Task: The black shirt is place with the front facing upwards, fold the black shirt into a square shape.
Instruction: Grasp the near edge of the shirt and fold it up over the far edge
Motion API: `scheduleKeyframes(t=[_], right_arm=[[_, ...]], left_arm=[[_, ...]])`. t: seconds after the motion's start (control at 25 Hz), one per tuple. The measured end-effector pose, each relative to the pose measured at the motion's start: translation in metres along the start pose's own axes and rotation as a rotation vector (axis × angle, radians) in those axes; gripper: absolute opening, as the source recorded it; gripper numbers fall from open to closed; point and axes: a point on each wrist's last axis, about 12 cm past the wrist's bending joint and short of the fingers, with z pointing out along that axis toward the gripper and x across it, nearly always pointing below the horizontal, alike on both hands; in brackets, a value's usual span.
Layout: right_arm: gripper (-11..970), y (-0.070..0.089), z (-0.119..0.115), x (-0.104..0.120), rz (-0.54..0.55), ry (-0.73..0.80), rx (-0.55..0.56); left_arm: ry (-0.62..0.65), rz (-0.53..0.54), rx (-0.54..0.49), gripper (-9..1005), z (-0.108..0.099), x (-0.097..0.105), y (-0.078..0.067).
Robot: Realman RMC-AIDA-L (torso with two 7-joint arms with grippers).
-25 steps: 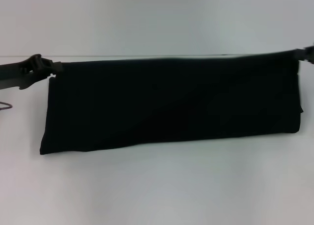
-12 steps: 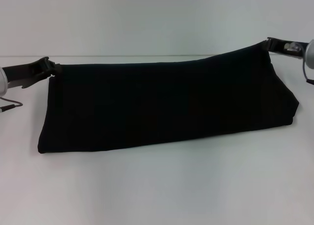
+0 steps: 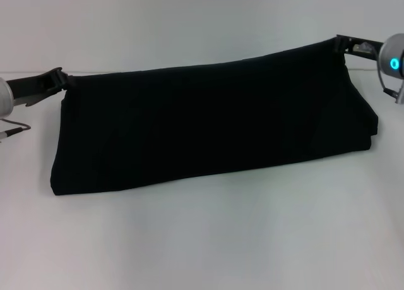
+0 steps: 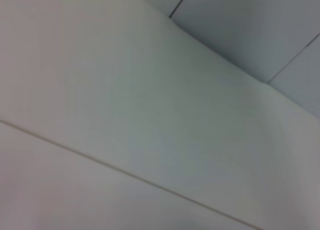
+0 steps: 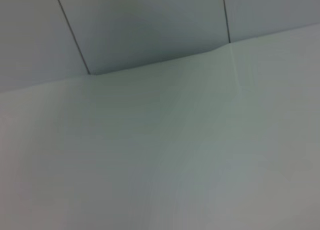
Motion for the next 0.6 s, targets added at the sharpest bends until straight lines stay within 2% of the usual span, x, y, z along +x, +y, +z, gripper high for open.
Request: scheduleKeyframes(t=[0.16,0.6], right_arm=[[11,0.0076,0.0064,-0.0026,-0.029,-0.005,0.018],[10,0.0045,0.0068,-0.0067,-0.035,-0.037,0.053]], left_arm=[[-0.014,0.006,-0.004,0,0.0024,-0.0037,-0.0029],[-0.031,0.031,-0.020,0,0.0107,-0.0077,-0.0097]])
